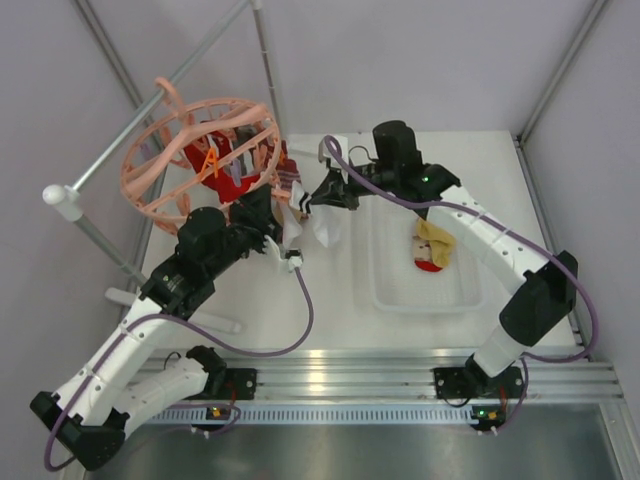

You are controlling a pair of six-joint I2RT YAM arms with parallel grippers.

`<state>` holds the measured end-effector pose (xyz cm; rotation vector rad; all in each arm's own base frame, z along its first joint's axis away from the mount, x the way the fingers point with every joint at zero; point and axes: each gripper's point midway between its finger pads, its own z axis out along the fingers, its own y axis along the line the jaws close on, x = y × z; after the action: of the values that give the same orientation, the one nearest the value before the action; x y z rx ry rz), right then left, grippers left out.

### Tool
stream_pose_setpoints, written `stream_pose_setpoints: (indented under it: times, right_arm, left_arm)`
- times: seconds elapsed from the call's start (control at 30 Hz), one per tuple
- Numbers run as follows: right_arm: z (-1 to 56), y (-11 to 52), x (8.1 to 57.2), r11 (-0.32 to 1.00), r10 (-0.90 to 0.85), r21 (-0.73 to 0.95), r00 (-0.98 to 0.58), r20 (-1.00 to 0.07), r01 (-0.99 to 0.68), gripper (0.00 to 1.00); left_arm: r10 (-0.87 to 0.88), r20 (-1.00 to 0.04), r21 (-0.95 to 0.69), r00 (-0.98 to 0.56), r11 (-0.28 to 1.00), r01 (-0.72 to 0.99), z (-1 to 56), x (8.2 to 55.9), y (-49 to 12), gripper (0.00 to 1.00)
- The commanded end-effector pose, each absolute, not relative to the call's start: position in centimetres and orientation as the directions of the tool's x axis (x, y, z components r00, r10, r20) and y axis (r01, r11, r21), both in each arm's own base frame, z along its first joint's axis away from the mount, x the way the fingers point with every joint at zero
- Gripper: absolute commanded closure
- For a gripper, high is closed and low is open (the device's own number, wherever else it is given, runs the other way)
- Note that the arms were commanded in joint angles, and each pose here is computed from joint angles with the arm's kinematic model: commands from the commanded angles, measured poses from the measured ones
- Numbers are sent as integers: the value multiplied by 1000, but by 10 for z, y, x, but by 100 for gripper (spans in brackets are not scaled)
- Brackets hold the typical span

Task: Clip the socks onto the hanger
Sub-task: Pick up the sock from the bin, then clamp the sock onto the hanger.

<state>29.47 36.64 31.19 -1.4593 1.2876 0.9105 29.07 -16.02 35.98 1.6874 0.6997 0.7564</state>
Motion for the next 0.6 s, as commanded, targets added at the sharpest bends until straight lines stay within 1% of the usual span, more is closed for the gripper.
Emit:
stream_pose_setpoints:
  times: [0.0,0.33,0.57]
  right_arm:
    - [331,378,287,-39,-237,-240,243,-941,-970,100]
    - [328,385,292,-35,-262,-213,215,-941,-976,100]
    - [337,389,292,-32,-245,-210,211,-946,-977,100]
  left_arm:
    - [723,127,977,679,-208,39,362,283,-173,100]
    - [713,129,977,689,-210,35,361,282,-175,100]
    - [699,156,968,698,-248,33,356,280,-176,100]
